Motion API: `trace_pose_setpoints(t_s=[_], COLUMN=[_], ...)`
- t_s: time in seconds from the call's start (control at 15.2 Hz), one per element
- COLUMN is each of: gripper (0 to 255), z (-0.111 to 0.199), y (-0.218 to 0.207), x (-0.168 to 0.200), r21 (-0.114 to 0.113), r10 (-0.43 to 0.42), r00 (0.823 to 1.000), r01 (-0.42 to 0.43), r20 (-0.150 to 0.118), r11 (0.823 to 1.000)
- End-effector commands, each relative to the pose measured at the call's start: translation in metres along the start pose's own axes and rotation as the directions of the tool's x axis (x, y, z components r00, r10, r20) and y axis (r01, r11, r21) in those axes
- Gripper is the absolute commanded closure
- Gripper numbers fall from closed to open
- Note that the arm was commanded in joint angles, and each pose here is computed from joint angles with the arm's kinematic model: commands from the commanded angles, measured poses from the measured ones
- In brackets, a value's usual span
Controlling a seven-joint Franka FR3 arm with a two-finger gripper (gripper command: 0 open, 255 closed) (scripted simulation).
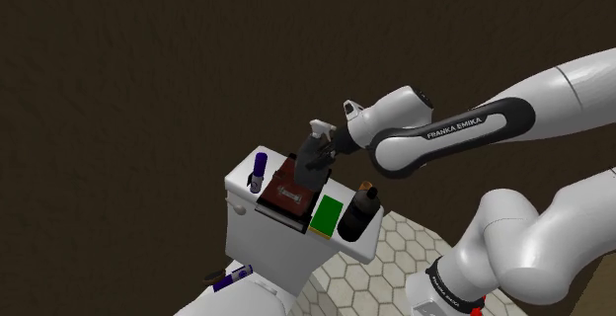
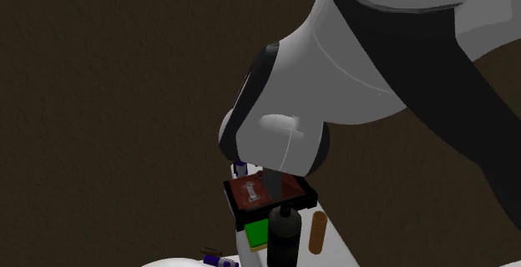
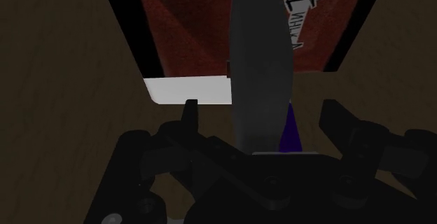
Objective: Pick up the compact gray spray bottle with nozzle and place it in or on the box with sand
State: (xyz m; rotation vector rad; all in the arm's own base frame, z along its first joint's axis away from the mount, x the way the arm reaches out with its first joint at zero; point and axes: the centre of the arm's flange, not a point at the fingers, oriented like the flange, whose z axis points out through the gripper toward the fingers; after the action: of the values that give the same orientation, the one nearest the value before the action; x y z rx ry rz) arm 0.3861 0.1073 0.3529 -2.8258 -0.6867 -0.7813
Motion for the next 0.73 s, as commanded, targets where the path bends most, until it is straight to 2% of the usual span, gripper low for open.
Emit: trace_pose_setpoints(t_s=[0.0,0.13,0.66], gripper=[0,0,0], z=[-0.019,-0.043,-0.043], y=[0.000,0.000,0.000], x=[0.000,0.000,0.000], r21=[0.000,0.000,0.000], r10=[0.000,0.000,0.000], r00=[1.000,1.000,1.000], r01=[0.000,0.000,0.000], r20=[0.000,0.000,0.000], r11=[1.000,1.000,1.000])
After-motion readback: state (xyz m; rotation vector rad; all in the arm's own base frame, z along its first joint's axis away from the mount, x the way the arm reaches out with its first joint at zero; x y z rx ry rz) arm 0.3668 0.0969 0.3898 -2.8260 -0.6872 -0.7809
